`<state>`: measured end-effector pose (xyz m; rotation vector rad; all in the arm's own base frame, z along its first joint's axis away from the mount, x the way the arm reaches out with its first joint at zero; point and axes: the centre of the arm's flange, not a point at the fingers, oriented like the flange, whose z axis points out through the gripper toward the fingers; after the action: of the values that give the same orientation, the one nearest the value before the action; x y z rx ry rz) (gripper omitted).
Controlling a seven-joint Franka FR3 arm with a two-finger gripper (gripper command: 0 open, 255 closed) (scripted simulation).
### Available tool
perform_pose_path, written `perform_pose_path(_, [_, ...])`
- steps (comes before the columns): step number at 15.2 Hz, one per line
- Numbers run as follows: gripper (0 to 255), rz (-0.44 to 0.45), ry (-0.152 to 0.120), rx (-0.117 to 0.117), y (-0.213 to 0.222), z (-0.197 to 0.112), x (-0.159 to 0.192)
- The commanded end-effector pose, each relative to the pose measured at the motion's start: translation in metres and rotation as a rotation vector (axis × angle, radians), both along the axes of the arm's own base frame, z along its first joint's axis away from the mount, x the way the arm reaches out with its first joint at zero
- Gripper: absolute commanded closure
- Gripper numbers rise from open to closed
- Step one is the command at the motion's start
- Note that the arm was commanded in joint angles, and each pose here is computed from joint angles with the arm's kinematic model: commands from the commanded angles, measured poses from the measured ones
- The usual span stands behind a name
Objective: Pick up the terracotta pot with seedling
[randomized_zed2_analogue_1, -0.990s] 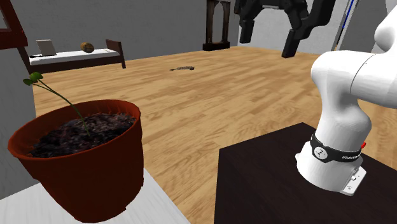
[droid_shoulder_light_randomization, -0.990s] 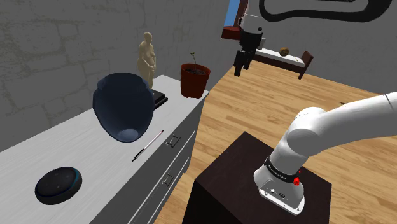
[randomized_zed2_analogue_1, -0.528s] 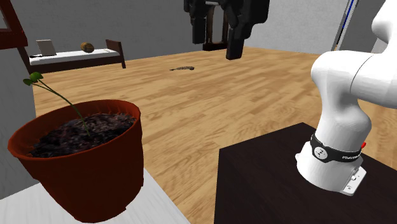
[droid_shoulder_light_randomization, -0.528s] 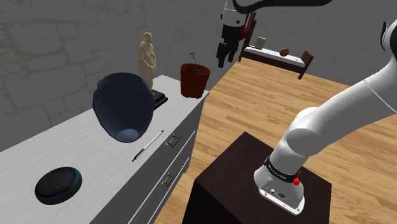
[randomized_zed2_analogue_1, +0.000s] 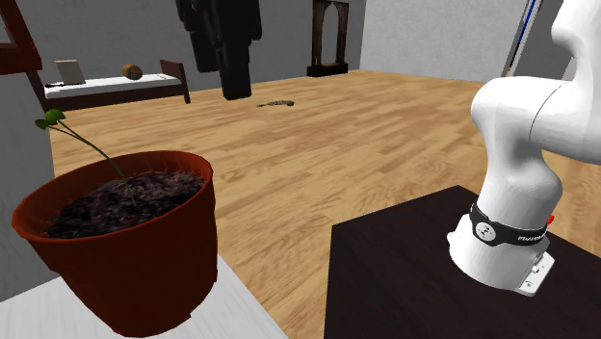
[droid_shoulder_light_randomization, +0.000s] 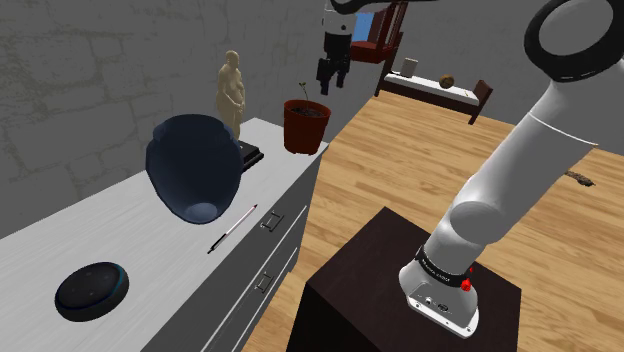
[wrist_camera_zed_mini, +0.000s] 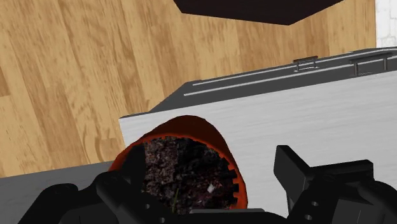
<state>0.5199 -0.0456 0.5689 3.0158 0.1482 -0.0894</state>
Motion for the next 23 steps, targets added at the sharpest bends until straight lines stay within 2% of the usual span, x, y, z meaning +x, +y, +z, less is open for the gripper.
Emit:
perform_pose_path(1, [0,0.001,0.005,0.001,-0.005,-0.002,0.030])
perform_pose_path(10, [0,0.005,0.028,0.004,-0.024,-0.008,0.148])
perform_pose_path(19, [0,0.005,0.028,0.004,-0.024,-0.048,0.148])
perform_pose_path(20, [255,0.005,0.028,0.004,-0.024,-0.049,0.149])
perform_pose_path(23, [255,0.005,0.028,0.004,-0.024,-0.049,0.149])
